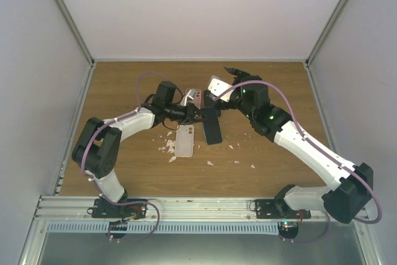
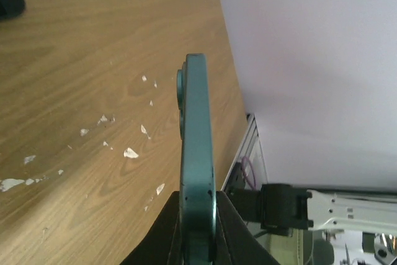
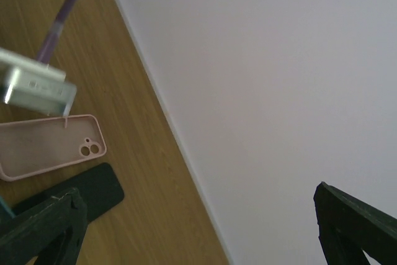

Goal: Take the phone out of the phone case
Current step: Place the phone at the center of the board.

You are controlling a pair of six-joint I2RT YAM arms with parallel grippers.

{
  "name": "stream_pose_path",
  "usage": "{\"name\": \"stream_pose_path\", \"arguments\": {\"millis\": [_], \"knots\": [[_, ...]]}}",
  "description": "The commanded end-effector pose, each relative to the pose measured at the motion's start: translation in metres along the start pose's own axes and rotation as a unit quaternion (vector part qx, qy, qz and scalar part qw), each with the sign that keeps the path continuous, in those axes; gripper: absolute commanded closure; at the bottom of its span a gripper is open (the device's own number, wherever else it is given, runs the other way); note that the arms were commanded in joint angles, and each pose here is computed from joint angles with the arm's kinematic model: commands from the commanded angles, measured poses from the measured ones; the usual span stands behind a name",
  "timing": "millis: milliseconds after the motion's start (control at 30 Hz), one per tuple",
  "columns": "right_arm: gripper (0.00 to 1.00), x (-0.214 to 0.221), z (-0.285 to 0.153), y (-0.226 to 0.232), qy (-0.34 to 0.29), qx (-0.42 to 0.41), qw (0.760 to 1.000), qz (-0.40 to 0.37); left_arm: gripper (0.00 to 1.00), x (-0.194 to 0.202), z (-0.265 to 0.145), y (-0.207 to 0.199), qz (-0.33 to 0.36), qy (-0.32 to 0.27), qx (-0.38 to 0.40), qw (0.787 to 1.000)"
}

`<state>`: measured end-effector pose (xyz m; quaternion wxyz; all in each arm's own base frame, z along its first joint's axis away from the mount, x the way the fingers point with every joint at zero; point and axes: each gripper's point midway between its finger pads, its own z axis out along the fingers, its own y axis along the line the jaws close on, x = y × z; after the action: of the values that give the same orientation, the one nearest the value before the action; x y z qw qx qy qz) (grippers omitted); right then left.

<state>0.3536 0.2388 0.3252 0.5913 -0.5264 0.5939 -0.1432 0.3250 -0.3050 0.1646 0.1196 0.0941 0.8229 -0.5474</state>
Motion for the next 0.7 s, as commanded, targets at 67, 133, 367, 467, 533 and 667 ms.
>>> {"name": "stream_pose_path", "arguments": {"millis": [67, 133, 367, 467, 533, 667], "knots": [[0.00, -0.015, -0.011, -0.030, -0.023, -0.006, 0.997, 0.079, 1.00, 0.014, 0.025, -0.012, 0.046, 0.047, 0.029, 0.997], [0.00, -0.019, -0.013, -0.037, -0.027, -0.008, 0.995, 0.091, 1.00, 0.021, 0.031, -0.002, 0.041, 0.055, 0.022, 0.997], [0.00, -0.024, -0.016, -0.040, -0.031, -0.017, 0.994, 0.105, 1.00, 0.030, 0.043, 0.026, 0.028, 0.066, -0.003, 0.997], [0.00, -0.023, -0.014, -0.039, -0.028, -0.017, 0.994, 0.104, 1.00, 0.031, 0.050, 0.035, 0.019, 0.076, -0.011, 0.997], [0.01, -0.023, -0.014, -0.040, -0.028, -0.017, 0.994, 0.106, 1.00, 0.032, 0.055, 0.040, 0.015, 0.080, -0.014, 0.997], [0.00, -0.028, -0.016, -0.044, -0.032, -0.020, 0.993, 0.112, 1.00, 0.034, 0.062, 0.044, 0.016, 0.088, -0.018, 0.996]]}}
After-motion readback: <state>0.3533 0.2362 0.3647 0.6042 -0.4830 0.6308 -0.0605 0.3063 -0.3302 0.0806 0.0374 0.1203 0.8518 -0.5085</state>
